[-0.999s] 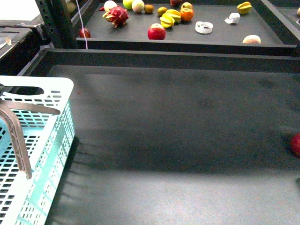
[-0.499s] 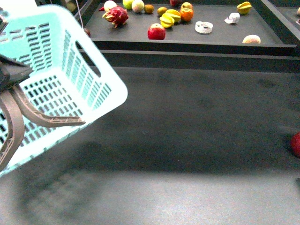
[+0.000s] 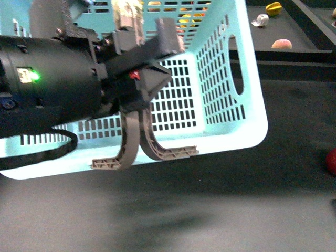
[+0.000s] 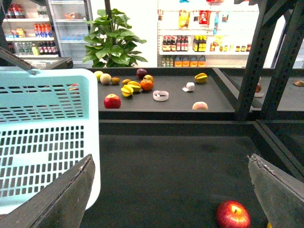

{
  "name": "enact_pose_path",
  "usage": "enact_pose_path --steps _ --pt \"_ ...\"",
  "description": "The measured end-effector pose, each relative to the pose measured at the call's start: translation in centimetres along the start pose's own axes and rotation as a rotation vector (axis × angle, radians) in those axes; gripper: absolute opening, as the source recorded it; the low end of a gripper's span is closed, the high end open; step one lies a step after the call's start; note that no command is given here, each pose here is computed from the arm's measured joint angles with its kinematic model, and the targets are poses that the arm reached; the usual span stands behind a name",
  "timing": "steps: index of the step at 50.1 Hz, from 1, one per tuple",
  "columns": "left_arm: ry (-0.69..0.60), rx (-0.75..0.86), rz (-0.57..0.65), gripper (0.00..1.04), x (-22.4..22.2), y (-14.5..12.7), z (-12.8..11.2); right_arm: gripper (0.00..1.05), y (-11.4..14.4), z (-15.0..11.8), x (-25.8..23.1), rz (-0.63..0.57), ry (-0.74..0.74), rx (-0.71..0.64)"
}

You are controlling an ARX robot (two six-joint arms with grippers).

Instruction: Pick mango with right arm and hold basket with left

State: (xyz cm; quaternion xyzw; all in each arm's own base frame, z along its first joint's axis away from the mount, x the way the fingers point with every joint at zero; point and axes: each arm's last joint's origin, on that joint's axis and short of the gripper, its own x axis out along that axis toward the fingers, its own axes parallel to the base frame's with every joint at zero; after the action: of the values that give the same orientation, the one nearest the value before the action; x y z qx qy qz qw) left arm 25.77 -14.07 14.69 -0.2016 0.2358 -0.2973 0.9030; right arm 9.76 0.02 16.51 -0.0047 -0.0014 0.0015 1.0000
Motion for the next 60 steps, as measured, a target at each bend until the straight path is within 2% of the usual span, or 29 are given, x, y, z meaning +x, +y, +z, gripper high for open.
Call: enact_pose_path --steps 6,12,30,60 --pt "0.066 0.032 -0.026 0.09 0.9 -1.1 -1.7 0.96 0.0 0.0 0.0 0.000 0.000 0.000" --pt "0.094 0.030 -0.051 0.09 1.7 -1.9 -2.3 0.96 0.0 0.0 0.0 0.000 0.000 0.000" --pt "0.056 0.041 -0.059 0.09 4.0 -2.7 -1.0 0.96 0.0 0.0 0.0 0.000 0.000 0.000" --pt "0.048 0.041 -0.048 0.09 4.3 -2.6 -0.8 0.96 0.0 0.0 0.0 0.000 0.000 0.000"
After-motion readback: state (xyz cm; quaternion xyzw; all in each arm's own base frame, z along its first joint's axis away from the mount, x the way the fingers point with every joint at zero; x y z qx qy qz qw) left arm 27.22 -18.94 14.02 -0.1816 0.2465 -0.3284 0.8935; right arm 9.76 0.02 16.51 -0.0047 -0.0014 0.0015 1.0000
